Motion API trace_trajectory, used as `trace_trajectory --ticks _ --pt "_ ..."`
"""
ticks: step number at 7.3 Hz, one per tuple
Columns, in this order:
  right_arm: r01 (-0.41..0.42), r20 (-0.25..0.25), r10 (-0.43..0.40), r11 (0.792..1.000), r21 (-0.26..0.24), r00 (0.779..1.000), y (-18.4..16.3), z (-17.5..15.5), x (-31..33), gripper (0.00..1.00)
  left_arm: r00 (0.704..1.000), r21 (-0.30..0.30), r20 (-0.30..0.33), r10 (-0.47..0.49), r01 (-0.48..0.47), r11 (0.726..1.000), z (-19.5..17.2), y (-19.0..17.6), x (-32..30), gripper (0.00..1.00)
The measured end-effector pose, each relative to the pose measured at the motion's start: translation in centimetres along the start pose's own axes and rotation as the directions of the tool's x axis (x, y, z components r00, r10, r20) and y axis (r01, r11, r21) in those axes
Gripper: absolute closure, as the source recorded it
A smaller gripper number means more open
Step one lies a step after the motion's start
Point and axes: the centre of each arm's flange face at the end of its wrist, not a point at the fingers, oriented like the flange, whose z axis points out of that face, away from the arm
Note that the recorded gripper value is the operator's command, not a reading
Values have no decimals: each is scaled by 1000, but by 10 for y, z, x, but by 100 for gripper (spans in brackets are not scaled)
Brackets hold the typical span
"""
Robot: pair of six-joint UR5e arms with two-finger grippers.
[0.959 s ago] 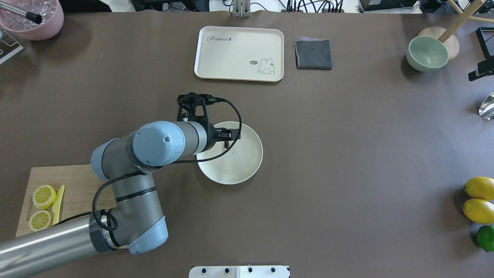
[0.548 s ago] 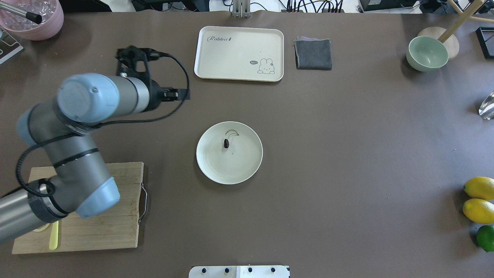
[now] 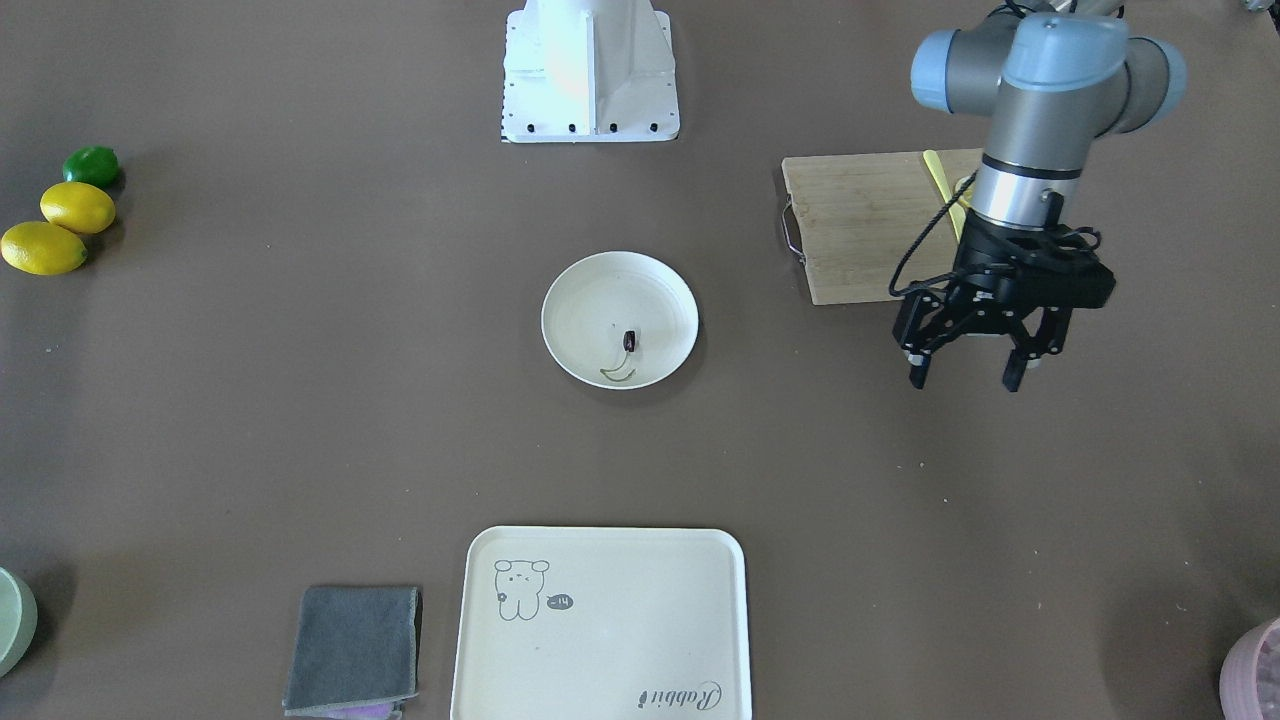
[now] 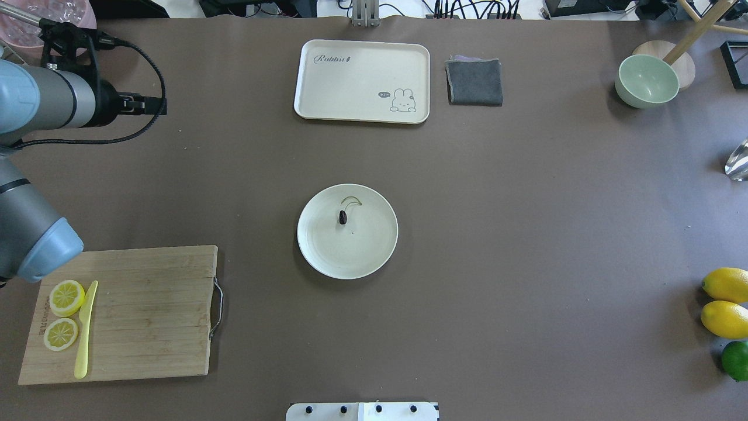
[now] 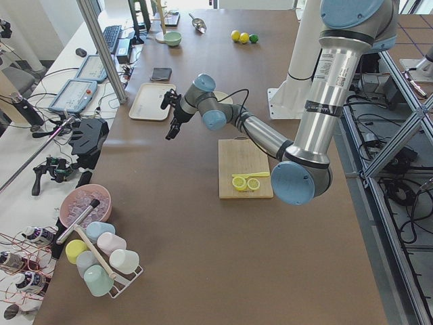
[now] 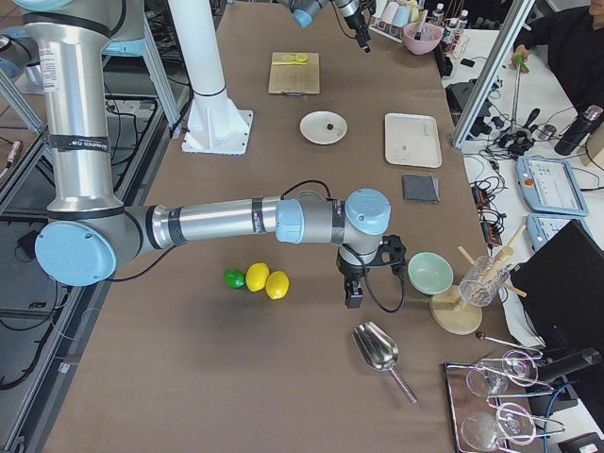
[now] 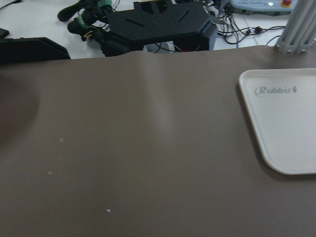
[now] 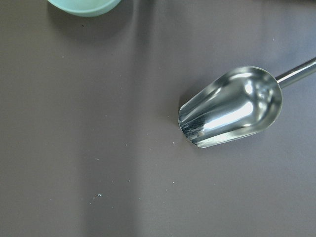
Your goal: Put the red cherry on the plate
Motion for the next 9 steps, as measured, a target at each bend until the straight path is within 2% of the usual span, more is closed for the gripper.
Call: trace_trajectory --ticks 1,2,3,4,6,7,9 --pt "-11 -3 11 1000 -4 1000 8 1 7 0 999 -41 29 -25 26 999 6 -3 -38 2" --pt "-15 -7 14 1000 -5 1000 11 2 10 0 998 -128 21 -55 57 990 4 -6 -85 2" --pt "-10 -9 10 1000 0 1000 10 -1 9 0 998 -216 1 -56 55 975 -6 -10 -140 2" --pt "-3 -10 3 1000 8 1000 5 -4 6 0 1000 -278 1 -23 23 960 -17 -9 -203 2" --pt "6 -11 -6 1000 17 1000 1 -8 2 0 999 -330 34 12 -1 944 -41 -1 -320 2" --pt "7 -10 -7 1000 18 1000 0 -9 1 0 999 -342 24 -31 38 939 -49 2 -363 2" --pt "9 -7 -9 1000 22 1000 -1 -10 -2 0 994 -352 -12 -108 97 931 -59 9 -403 2"
